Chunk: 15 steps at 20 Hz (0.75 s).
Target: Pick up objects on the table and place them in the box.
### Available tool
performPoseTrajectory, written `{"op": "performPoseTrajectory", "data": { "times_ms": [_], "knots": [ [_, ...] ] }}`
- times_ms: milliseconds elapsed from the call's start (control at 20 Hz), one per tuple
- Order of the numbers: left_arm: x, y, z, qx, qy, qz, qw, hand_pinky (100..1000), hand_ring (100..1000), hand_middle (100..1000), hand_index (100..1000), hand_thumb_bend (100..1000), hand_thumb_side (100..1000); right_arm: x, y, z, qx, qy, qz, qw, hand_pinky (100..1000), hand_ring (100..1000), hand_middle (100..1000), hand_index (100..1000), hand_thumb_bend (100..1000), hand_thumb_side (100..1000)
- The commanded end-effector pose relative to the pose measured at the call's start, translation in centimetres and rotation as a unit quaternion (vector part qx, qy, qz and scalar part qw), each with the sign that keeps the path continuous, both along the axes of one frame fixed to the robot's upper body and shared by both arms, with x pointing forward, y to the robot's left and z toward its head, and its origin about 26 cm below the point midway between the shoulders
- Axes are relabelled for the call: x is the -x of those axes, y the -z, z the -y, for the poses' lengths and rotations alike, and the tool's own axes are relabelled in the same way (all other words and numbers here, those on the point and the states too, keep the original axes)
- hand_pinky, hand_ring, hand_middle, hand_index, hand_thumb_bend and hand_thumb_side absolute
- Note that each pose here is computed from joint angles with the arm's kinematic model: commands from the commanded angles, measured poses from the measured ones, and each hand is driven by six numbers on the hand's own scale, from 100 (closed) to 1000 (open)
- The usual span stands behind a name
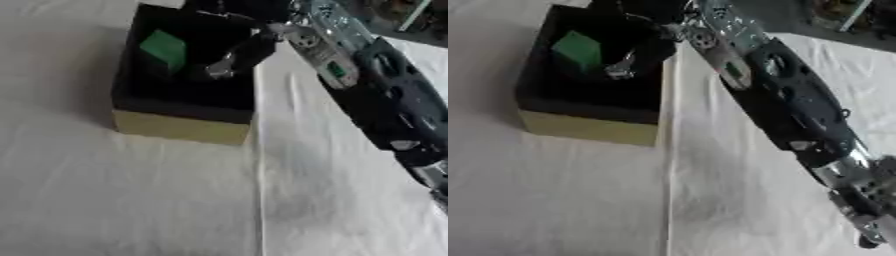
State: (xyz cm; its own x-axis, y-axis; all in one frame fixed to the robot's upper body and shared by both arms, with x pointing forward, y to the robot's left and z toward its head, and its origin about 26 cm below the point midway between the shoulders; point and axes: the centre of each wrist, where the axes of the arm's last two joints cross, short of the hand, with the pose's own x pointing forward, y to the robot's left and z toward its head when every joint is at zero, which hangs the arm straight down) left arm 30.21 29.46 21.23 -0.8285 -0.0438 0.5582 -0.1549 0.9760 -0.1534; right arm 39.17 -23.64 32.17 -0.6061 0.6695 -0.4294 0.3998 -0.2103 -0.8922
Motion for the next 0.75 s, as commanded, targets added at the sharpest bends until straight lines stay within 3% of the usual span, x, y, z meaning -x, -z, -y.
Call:
{"op": "performPoseTrajectory", "data": {
  "times_ms": [50,200,250,400,450,550,750],
  "knots": [
    [0.3,-0.6,0.1,-0.004,0.003,0.012,1.0,604,605,622,733,262,1000,1.3,-2.1,0.6,-0.024,-0.01,0.026,0.999,893,878,817,929,485,1000],
    [0.4,-0.5,-0.1,-0.004,-0.002,0.01,1.0,604,605,623,733,261,1000,3.2,-3.5,1.1,-0.067,-0.029,0.049,0.996,887,867,802,930,373,1000],
    [0.4,-0.4,-0.2,-0.004,-0.004,0.009,1.0,604,606,623,733,262,1000,4.1,-4.0,1.3,-0.081,-0.037,0.057,0.994,885,860,793,929,268,1000],
    [0.5,-0.3,-0.4,-0.005,-0.01,0.008,1.0,605,606,624,733,262,1000,7.3,-5.4,1.7,-0.132,-0.064,0.084,0.986,882,844,776,919,126,977],
    [0.5,-0.2,-0.4,-0.005,-0.012,0.007,1.0,605,606,624,733,262,1000,8.5,-5.8,1.8,-0.152,-0.073,0.094,0.981,877,828,761,896,100,930],
    [0.5,-0.1,-0.5,-0.005,-0.016,0.005,1.0,605,606,624,733,262,1000,10.2,-6.1,2.3,-0.191,-0.092,0.105,0.972,874,817,756,883,100,964],
    [0.7,0.1,-0.8,-0.004,-0.026,0.002,1.0,605,606,625,734,262,1000,11.0,-6.1,4.7,-0.265,-0.127,0.126,0.948,872,802,740,869,100,981]
  ]
}}
